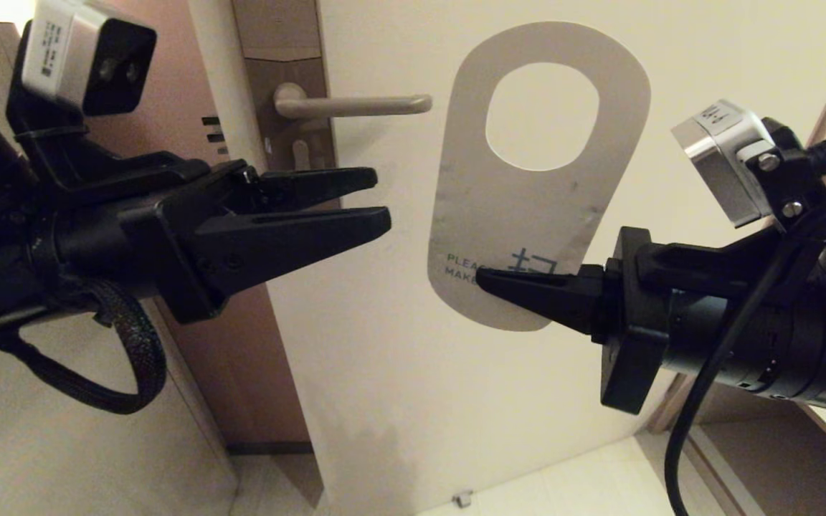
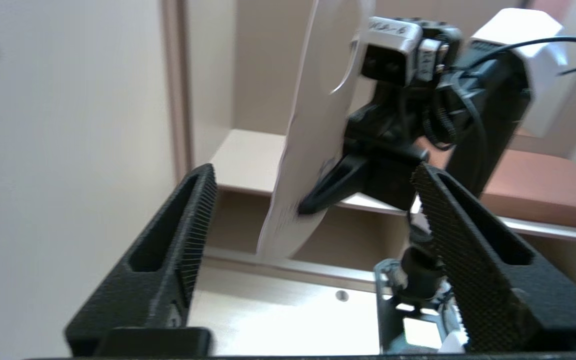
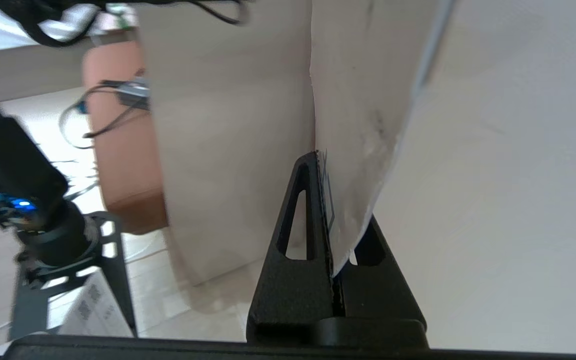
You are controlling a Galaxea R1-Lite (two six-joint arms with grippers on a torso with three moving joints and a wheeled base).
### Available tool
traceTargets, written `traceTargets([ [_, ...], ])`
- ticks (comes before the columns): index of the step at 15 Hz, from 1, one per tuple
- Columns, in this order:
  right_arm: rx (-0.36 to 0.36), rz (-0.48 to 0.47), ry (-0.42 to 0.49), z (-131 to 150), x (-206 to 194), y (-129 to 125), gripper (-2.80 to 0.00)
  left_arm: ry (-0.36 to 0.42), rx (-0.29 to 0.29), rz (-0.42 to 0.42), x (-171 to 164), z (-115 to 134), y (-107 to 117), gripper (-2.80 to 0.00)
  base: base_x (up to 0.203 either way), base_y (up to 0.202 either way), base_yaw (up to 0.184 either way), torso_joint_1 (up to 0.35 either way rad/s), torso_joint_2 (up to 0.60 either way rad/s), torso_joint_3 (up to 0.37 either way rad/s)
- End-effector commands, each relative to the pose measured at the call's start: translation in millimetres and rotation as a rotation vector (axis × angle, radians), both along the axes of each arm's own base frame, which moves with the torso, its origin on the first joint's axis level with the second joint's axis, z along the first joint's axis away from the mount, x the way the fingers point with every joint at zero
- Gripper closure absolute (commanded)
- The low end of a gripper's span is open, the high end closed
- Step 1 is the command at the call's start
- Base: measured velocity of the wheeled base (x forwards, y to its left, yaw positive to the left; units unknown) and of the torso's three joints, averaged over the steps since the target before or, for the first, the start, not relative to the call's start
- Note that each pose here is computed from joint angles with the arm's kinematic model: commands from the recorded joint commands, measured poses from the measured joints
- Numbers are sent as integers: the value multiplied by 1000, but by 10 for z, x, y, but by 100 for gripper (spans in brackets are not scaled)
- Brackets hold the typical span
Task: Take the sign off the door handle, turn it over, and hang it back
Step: Hand it to the other hand, then hang the sign back with the other side facing out
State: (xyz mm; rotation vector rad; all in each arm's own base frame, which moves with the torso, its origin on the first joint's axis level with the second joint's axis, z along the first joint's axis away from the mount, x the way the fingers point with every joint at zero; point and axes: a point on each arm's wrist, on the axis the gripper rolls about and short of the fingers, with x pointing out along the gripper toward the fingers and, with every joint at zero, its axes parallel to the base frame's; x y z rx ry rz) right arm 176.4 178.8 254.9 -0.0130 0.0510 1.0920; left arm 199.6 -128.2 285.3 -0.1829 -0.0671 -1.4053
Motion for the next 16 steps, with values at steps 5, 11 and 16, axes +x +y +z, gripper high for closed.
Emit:
traceTargets([
  [5,29,-169,-37,-12,23,-110,0,-4,4,125,-132,-79,364,-280,0,0,0,0,0,0],
  [11,25,-287,-41,-49,-81,-268,0,-43,-1,174,-230,-52,493,0,0,0,0,0,0,0],
  [16,9,-353,-33,-131,-176,-372,0,-48,-7,196,-453,-100,588,0,0,0,0,0,0,0],
])
